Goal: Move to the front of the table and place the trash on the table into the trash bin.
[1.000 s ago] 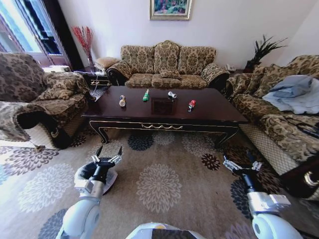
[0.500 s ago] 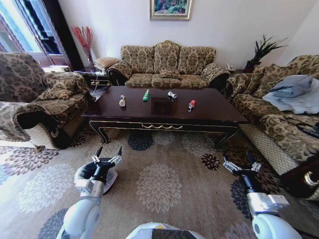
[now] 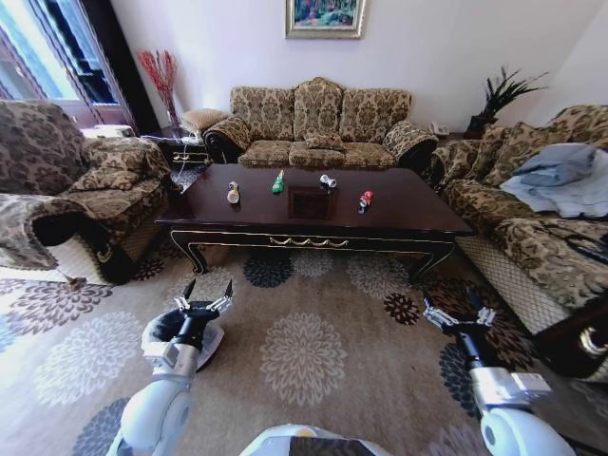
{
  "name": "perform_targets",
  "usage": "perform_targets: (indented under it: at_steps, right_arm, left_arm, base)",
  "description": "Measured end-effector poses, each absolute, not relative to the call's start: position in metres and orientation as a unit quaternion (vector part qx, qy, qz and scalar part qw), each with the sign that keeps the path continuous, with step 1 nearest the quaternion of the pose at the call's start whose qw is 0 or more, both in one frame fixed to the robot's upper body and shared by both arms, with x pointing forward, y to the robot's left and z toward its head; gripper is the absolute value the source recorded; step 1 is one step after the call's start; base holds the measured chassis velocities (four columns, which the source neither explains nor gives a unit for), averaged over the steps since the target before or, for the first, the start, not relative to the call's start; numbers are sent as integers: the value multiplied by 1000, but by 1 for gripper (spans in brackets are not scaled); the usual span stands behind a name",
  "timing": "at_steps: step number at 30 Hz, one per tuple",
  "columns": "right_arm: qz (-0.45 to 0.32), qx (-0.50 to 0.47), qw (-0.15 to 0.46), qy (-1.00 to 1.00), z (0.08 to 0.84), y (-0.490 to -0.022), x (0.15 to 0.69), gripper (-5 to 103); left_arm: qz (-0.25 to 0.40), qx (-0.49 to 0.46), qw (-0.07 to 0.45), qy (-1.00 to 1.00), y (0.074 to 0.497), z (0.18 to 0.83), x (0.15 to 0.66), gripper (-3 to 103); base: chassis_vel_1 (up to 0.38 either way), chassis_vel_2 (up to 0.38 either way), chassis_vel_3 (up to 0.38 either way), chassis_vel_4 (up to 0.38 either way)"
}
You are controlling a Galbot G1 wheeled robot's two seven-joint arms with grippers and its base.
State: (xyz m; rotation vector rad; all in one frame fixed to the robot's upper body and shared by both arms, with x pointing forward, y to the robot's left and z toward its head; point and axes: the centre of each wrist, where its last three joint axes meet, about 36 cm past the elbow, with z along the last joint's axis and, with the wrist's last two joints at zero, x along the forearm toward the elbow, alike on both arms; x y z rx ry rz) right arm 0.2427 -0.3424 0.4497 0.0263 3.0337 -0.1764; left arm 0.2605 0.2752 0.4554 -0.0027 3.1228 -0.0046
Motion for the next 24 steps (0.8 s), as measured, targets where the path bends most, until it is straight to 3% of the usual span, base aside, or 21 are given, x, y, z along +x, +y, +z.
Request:
perform_targets:
  at_steps: [15,24]
  right_arm:
    - [-71,10,52,996,450,-339,240,100]
    - [-72,10,51,996,449,-337,239,100]
  left_arm:
    - [-3,1,12,1000,274,457,259,100]
    - [5,0,10,1000,273,457,257,100]
  base:
    - [23,17,-18,-16]
    - [187,198,-210,-197]
